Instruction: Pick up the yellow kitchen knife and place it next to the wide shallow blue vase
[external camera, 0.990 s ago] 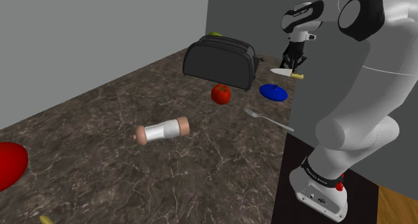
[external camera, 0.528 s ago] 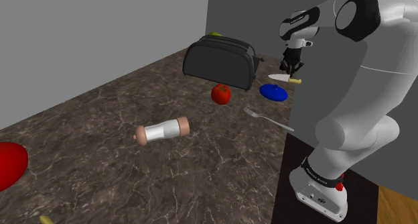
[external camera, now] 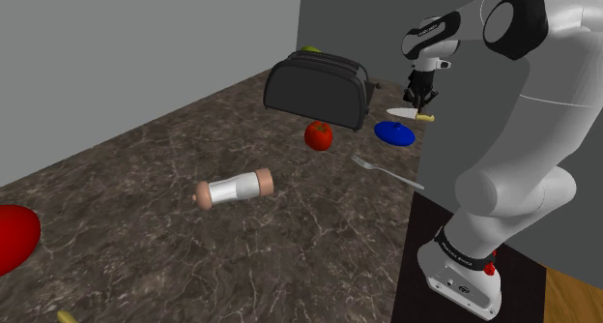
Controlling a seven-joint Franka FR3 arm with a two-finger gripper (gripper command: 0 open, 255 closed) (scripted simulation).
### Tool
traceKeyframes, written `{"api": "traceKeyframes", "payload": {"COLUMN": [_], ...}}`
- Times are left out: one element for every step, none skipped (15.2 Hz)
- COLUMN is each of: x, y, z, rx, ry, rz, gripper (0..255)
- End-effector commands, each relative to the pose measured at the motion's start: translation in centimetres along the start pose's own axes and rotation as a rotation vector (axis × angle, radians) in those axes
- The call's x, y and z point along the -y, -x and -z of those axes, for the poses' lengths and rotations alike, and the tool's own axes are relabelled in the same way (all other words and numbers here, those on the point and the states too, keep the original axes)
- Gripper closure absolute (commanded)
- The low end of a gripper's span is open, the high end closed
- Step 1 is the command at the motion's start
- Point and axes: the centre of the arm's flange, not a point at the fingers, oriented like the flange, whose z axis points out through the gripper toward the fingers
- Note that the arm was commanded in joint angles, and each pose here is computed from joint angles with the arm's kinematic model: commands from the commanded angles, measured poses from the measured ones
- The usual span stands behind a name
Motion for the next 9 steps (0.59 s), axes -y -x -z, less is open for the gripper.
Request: {"api": "traceKeyframes", "payload": {"x": [0.0,0.0,0.0,0.0,0.0,0.0,0.0,0.0,0.0], "y": [0.0,0.0,0.0,0.0,0.0,0.0,0.0,0.0,0.0], "z": [0.0,0.0,0.0,0.0,0.0,0.0,1.3,2.6,4.0], "rx": [0.000,0.000,0.000,0.000,0.000,0.000,0.000,0.000,0.000], "ry": [0.000,0.000,0.000,0.000,0.000,0.000,0.000,0.000,0.000], "rz": [0.000,0.000,0.000,0.000,0.000,0.000,0.000,0.000,0.000], "gripper": [0,0,0,0,0,0,0,0,0]}}
